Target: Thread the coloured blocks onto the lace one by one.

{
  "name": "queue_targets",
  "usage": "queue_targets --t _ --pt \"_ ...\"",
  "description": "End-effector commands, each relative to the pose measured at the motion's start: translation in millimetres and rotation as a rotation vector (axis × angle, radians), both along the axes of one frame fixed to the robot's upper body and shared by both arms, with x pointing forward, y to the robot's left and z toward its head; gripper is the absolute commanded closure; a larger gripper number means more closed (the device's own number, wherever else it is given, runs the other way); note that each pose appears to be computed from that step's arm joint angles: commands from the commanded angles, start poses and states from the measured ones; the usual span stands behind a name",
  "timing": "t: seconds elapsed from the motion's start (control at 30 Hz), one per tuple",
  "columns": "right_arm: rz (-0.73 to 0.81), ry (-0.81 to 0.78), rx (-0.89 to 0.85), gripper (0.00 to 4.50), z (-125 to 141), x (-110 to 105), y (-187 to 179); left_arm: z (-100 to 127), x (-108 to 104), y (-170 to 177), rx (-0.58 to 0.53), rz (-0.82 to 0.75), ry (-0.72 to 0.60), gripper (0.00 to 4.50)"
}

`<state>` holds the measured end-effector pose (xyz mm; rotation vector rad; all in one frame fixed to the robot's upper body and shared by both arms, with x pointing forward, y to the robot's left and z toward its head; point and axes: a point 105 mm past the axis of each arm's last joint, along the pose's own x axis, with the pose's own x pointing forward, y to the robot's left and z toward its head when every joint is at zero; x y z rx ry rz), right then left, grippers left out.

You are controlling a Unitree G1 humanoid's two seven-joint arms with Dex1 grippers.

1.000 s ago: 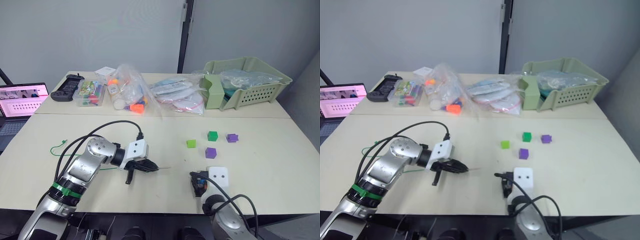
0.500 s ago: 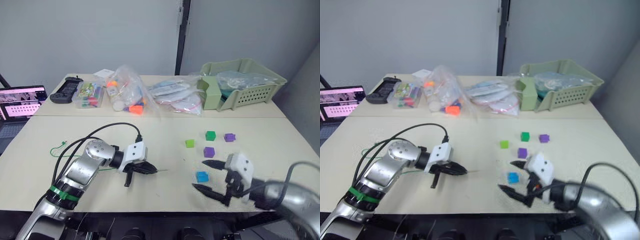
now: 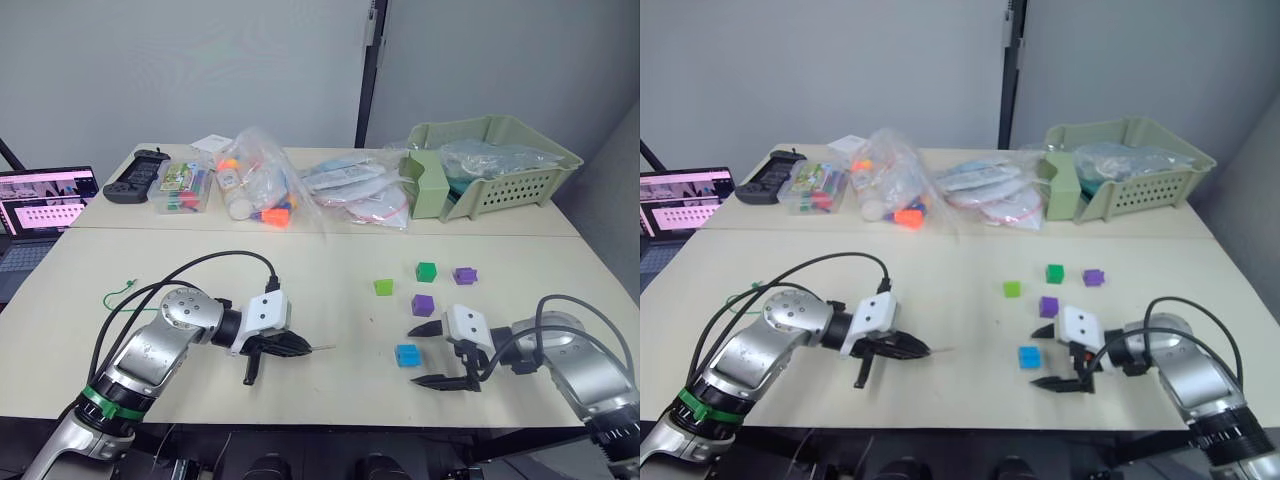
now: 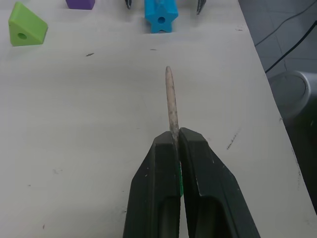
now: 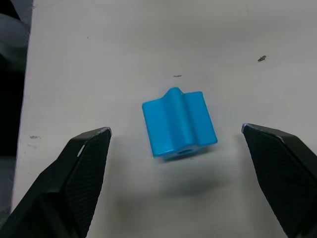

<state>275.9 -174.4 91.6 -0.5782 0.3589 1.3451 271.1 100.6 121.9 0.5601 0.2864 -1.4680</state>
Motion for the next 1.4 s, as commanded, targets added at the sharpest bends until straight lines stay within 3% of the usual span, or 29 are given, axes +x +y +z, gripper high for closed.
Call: queue_targets --t 0.03,0.07,0.17,0.4,0.57,0.83,1.23,1.4 --pt "0.040 -0.032 0.007 0.04 3.2 1.2 4.3 9.6 -0.7 -0.1 -0.006 -0.005 -0.035 4.50" --pt "0.045 -0.032 0.008 0.04 2.0 1.3 5.2 9.4 -0.6 0.1 -0.003 -0.004 -0.035 4.50" --pt "0.045 -0.039 0.025 0.77 -0.1 3.4 9.2 11.2 -2.7 -5.3 -0.005 -0.021 -0.033 4.50" --pt "0.028 -0.045 0.035 3.09 -3.7 2.5 8.9 17.9 -4.6 -14.3 0.001 -0.050 -0.029 4.50" --pt "0.020 -0.083 0.059 3.13 4.5 4.1 28.6 13.7 -12.0 -24.0 0.023 -0.098 -0.001 4.50" --pt "0.045 -0.072 0.012 3.13 2.2 -1.6 56.5 7.0 -3.4 -40.5 0.093 -0.135 -0.041 4.50" --pt "0.055 -0.040 -0.017 3.13 -5.8 -8.0 63.8 -7.8 0.1 -42.9 0.219 -0.160 -0.097 4.50" --pt "0.056 -0.035 -0.023 3.13 -6.8 -8.5 64.3 -6.8 2.9 -52.5 0.207 -0.142 -0.115 4.50"
